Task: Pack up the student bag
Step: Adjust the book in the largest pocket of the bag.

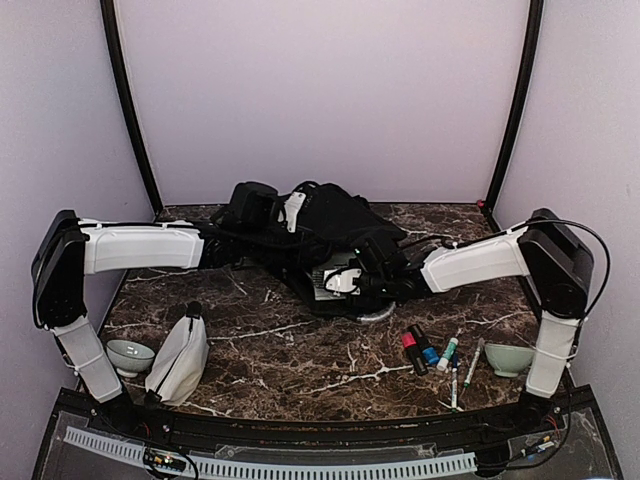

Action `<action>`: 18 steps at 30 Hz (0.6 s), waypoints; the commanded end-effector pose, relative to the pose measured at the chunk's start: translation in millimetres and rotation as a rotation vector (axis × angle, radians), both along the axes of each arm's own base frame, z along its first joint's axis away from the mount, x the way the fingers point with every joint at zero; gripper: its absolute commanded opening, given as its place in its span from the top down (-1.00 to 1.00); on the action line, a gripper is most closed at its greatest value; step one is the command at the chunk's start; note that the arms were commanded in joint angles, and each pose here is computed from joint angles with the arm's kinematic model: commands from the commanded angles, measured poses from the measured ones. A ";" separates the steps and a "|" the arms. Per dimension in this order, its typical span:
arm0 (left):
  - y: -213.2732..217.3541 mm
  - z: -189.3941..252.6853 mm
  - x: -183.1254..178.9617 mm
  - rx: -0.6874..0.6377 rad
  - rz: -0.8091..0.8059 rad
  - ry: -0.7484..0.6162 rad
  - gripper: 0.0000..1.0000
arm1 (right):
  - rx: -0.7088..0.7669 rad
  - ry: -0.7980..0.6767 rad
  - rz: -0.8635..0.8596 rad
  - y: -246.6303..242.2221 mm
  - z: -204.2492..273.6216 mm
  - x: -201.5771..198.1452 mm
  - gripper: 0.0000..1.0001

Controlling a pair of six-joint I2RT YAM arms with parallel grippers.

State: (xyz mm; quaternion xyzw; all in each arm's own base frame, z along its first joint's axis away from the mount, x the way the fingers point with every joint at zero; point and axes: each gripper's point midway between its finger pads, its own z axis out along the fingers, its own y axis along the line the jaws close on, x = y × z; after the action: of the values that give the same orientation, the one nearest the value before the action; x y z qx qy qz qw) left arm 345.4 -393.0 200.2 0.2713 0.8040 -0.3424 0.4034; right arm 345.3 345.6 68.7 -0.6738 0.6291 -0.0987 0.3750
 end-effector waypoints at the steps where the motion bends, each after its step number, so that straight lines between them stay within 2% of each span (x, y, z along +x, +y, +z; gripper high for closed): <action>1: -6.9 60.3 -6.6 -0.099 -0.055 -0.093 1.00 | -0.043 -0.216 0.008 -2.6 25.2 43.1 -0.13; 10: -11.8 62.3 -7.2 -0.114 -0.081 -0.061 1.00 | -0.100 -0.297 0.007 -28.6 30.2 80.1 -0.11; 15: -16.7 58.0 -7.3 -0.123 -0.096 -0.037 1.00 | -0.027 -0.371 -0.051 -21.3 30.7 96.2 -0.11; 18: -18.4 55.9 -7.5 -0.120 -0.103 -0.027 1.00 | 0.030 -0.409 -0.142 -21.4 32.8 105.7 -0.11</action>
State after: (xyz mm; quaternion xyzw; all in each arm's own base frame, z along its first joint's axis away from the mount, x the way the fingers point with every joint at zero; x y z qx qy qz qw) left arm 344.4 -394.9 208.6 0.2747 0.8051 -0.3557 0.3871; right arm 426.0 312.7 73.0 -0.6643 0.5753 -0.2252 0.4208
